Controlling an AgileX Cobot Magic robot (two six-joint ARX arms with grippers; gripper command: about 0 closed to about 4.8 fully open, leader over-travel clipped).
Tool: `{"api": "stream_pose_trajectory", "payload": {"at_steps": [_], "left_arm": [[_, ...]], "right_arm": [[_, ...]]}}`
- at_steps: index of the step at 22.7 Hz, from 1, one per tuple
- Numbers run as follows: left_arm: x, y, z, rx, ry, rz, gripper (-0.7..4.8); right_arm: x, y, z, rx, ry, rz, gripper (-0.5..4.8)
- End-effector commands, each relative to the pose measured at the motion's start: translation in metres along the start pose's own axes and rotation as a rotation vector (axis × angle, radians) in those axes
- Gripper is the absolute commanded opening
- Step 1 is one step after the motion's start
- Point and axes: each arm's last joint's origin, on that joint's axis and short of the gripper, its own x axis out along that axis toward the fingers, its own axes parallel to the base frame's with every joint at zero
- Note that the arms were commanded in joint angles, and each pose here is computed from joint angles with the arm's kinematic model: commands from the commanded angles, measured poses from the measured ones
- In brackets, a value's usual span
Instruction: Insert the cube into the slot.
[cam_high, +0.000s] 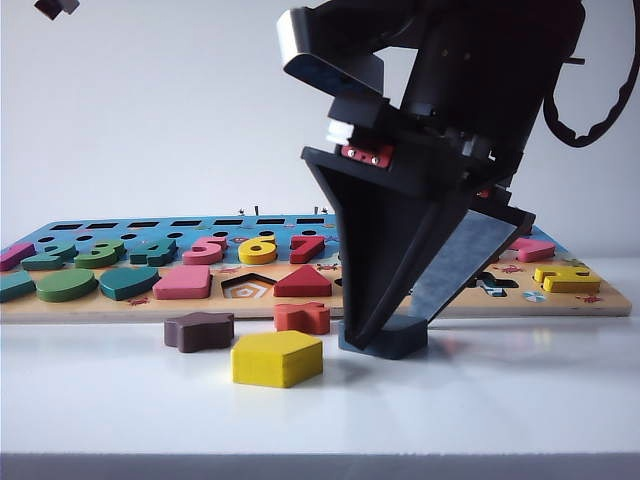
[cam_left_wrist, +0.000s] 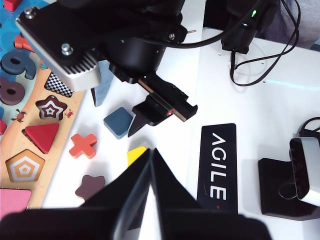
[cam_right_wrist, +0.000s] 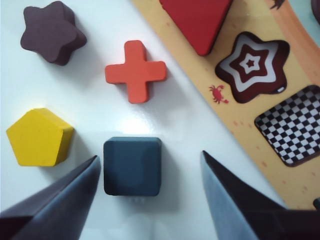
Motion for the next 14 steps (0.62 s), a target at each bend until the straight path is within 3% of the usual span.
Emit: {"api": "stream_pose_trajectory", "payload": {"at_steps": [1, 9, 14], "left_arm": [[-0.001, 0.0, 0.002, 0.016, -0.016, 0.002, 0.17], [-0.001, 0.0, 0.002, 0.018, -0.017, 0.003, 0.17], [-0.001, 0.0, 0.002, 0.017, -0.017, 0.002, 0.17]], "right_arm": [[0.001, 0.001, 0.002, -0.001, -0.009, -0.002, 3.05], [0.0, 0.001, 0.003, 0.007, -0.014, -0.001, 1.89], [-0.028, 0.002, 0.012, 0.029, -0.105, -0.001, 1.25]]}}
